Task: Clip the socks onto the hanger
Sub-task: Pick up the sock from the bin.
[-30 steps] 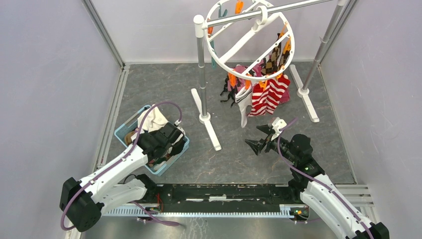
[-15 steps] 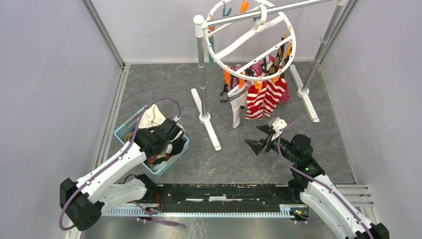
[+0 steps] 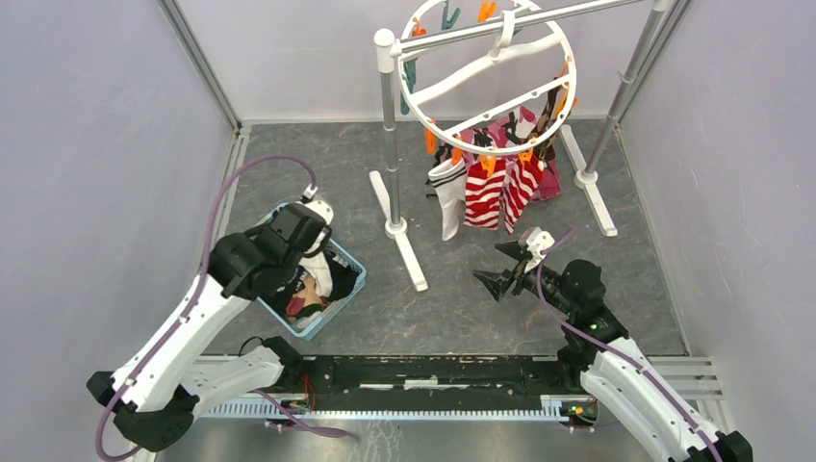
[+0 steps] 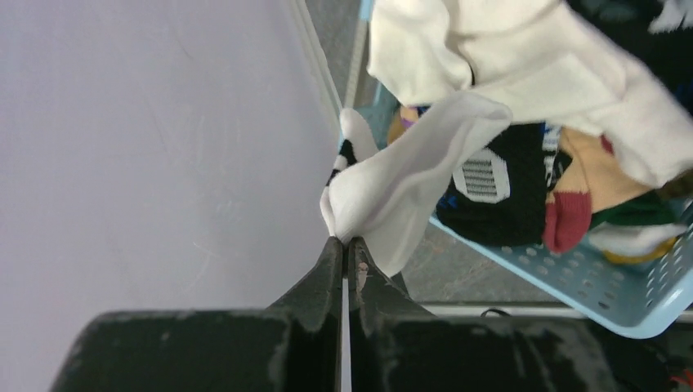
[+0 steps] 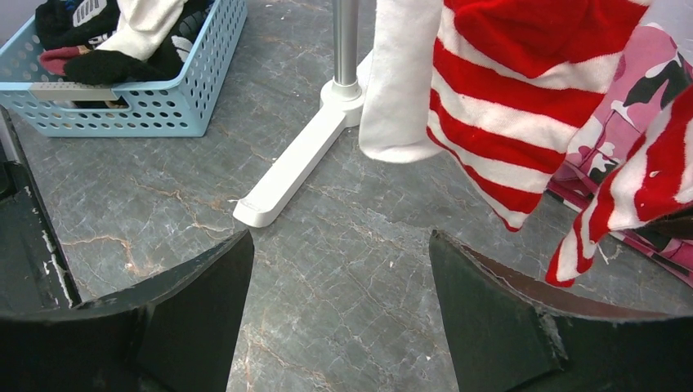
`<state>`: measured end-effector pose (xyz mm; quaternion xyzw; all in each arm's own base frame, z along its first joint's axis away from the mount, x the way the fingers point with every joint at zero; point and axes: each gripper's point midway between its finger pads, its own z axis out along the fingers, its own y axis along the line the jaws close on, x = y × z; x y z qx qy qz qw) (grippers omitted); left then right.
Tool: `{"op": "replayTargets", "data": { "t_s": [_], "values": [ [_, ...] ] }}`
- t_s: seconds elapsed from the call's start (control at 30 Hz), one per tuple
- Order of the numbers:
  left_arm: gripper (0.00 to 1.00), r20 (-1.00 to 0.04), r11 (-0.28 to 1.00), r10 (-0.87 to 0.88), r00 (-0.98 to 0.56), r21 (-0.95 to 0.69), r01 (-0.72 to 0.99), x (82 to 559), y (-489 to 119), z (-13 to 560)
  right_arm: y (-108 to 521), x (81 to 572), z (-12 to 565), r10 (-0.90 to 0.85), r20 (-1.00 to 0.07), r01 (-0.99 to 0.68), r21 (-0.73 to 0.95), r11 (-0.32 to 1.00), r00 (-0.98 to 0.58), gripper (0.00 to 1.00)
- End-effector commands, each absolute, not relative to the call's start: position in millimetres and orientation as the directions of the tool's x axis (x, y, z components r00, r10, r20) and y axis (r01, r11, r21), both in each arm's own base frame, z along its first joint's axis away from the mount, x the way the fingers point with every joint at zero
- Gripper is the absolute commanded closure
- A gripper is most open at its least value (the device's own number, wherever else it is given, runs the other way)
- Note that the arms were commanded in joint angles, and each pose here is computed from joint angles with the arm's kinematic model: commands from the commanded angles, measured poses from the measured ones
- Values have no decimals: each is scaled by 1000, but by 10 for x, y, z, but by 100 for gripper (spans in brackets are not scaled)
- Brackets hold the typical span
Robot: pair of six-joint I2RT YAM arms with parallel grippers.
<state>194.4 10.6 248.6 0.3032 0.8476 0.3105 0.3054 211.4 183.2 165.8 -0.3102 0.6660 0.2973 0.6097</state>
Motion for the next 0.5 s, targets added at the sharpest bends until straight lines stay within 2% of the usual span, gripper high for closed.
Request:
{"op": "replayTargets", "data": {
  "t_s": [0.0,0.1,0.2,0.37,0.47],
  "values": [
    [98,-561,771,601,-569,593,231,1995,-77,2927,1872,2095,1821,-28,-1000,-793,-14,609,-4,15],
    [98,-737,864,498,-457,373,339,1984,-530,3127,1894,2067,1844,-23,-1000,-805,-18,593,5,15],
    [98,-859,856,364,-361,155,493,1927,-1058,3254,1925,2022,1873,-11,-1000,-821,-21,570,18,15],
    [98,-922,665,185,-340,-137,734,1817,-1951,3175,1956,1956,1920,7,-999,-840,-29,542,38,15],
    [98,-910,522,112,-400,-289,803,1747,-2368,2924,1978,1910,1960,17,-998,-852,-37,523,53,15]
  ]
}}
